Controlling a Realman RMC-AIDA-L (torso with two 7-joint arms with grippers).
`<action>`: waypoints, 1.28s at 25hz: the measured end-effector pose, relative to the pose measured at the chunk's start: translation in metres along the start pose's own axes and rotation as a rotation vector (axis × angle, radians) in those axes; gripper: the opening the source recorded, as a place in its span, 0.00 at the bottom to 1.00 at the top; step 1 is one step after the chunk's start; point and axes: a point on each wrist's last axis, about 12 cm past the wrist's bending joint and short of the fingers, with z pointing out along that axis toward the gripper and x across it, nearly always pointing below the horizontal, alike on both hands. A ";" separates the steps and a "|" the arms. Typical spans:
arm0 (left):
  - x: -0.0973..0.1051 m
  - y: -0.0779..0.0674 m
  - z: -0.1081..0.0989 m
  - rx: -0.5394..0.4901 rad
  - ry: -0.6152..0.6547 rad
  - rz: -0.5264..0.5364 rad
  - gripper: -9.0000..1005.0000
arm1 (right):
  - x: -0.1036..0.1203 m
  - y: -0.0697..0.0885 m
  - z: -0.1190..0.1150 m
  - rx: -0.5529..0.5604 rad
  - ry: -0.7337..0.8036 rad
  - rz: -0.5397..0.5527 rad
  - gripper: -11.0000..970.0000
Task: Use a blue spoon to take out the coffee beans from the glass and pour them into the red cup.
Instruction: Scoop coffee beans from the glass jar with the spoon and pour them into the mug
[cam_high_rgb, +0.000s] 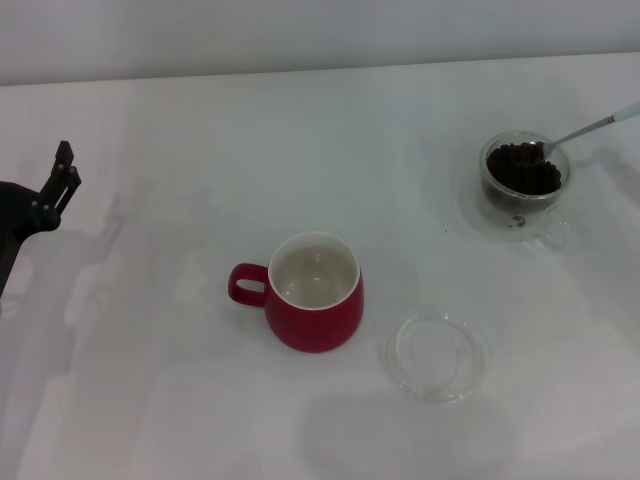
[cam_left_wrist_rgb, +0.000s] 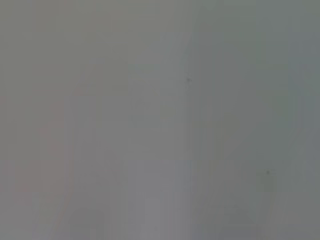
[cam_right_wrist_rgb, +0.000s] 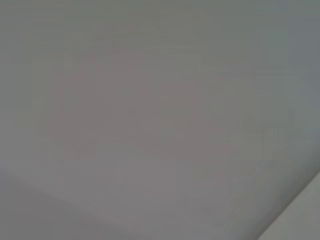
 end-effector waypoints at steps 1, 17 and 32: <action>0.000 0.000 0.000 0.001 0.000 0.000 0.84 | 0.000 0.001 0.000 -0.006 0.002 0.000 0.16; 0.001 -0.004 -0.001 0.014 0.004 -0.005 0.84 | 0.014 0.011 0.001 -0.098 0.048 0.030 0.16; 0.003 -0.007 -0.005 0.032 0.012 -0.003 0.84 | 0.051 0.021 0.013 -0.156 0.197 0.028 0.16</action>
